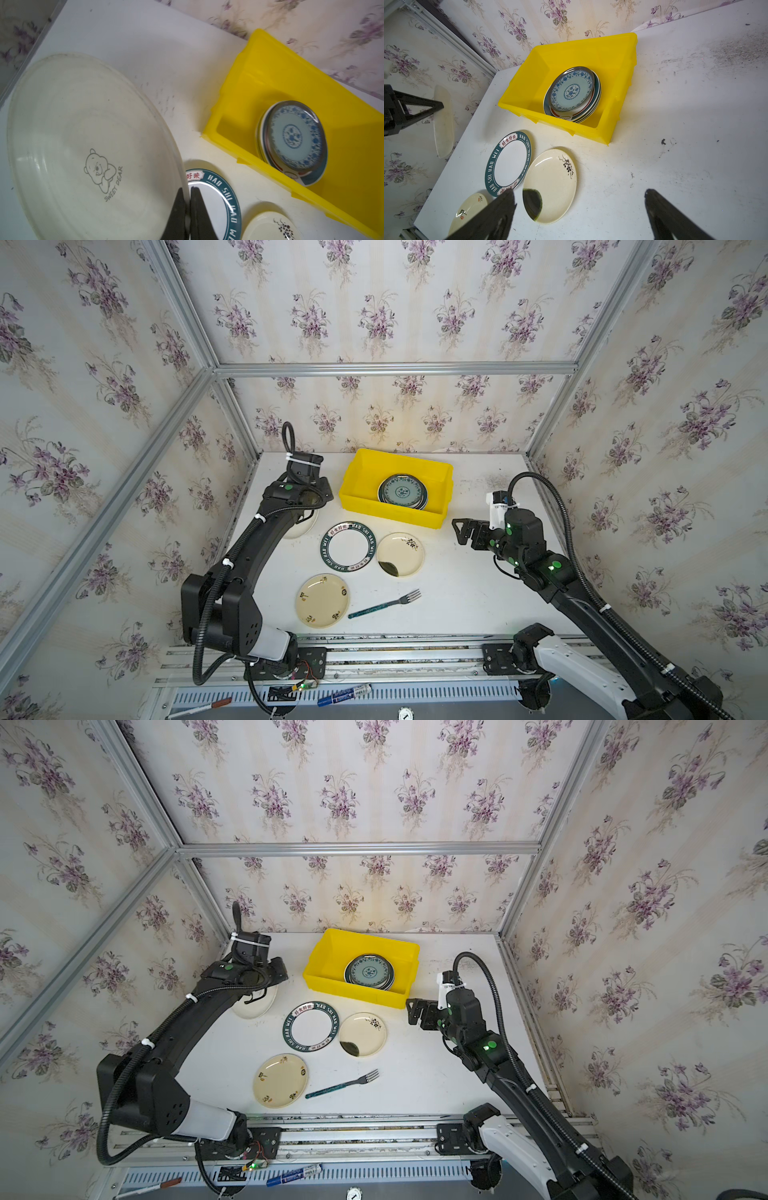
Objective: Place the plates into the plastic bin on the countertop
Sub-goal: 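Lift the 'SWEET BEAR' plate and carry it over the yellow bin with the left gripper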
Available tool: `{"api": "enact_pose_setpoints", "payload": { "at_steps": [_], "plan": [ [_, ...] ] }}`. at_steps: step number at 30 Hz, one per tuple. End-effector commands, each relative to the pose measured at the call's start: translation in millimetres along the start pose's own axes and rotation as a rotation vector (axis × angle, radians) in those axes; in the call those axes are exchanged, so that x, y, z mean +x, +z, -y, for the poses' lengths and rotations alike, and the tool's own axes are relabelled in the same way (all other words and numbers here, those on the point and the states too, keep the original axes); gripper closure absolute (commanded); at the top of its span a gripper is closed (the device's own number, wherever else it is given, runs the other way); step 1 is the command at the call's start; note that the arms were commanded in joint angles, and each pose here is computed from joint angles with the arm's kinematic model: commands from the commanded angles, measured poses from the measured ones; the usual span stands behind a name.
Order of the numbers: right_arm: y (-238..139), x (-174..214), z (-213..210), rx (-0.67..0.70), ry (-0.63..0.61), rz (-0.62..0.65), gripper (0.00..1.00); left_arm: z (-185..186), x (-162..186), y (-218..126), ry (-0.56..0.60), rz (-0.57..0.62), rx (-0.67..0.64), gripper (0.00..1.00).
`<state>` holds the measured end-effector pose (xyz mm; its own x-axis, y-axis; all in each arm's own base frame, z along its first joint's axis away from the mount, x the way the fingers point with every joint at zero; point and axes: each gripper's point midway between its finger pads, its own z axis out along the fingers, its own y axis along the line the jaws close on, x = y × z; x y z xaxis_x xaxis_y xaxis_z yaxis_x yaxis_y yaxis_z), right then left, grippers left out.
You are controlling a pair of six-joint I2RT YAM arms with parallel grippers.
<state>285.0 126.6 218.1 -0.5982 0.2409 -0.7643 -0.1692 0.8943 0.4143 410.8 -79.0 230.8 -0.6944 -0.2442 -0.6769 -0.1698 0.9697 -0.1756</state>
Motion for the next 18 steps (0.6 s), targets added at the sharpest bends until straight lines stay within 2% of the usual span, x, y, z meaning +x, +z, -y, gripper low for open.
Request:
{"api": "enact_pose_setpoints", "payload": {
  "at_steps": [1,5,10,18],
  "plan": [
    [-3,-1,0,-0.001,0.007,0.009,0.01,38,-23,-14,0.173,0.090,0.015,1.00],
    [-10,-2,1,0.004,0.009,0.015,0.01,108,-29,-19,0.369,0.129,0.107,1.00],
    [-27,-4,11,0.050,0.008,0.060,0.01,178,-10,-6,0.614,0.128,0.182,1.00],
    [-53,-7,29,0.125,0.017,0.151,0.01,244,22,16,0.727,0.091,0.291,1.00]
  ]
}}
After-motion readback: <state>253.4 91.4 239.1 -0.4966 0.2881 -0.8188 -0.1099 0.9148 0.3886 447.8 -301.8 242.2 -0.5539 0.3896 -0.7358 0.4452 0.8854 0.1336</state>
